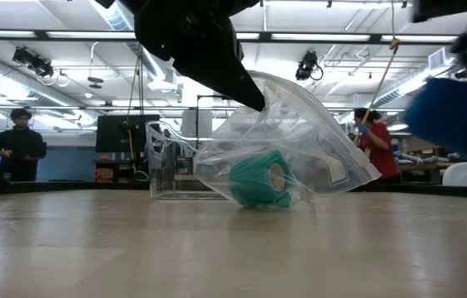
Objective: Roll bandage
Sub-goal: Put the rolled blue bandage into the transparent zip bag
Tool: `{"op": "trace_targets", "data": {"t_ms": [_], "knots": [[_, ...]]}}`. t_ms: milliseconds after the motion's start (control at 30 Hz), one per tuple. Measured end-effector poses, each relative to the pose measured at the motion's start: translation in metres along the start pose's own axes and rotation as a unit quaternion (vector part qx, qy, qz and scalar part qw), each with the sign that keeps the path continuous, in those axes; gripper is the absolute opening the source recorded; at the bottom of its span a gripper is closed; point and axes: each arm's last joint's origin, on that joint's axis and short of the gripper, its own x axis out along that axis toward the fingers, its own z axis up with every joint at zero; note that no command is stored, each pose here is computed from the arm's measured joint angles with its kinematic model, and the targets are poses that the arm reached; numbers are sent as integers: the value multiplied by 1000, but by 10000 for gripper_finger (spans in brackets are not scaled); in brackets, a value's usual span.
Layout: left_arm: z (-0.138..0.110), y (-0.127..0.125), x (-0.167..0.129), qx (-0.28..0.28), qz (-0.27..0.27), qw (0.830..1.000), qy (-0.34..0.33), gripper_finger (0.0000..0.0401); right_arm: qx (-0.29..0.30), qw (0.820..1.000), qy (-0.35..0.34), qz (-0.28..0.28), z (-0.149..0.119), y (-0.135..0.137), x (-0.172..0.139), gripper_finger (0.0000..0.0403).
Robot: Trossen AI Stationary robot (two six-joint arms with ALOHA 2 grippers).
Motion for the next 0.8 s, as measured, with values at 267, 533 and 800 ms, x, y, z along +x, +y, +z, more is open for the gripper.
{"op": "trace_targets", "data": {"t_ms": [267, 533, 800], "knots": [[0, 1, 0, -1, 17, 1000, -1, 39, -81, 996, -47, -3, 36, -6, 10, 158], [4, 2, 0, -8, 25, 999, -21, 39, -152, 983, -101, 1, 70, -7, -10, 158], [8, 1, 0, -20, 9, 999, -43, 39, -183, 979, -94, 10, 78, -9, -5, 158]]}}
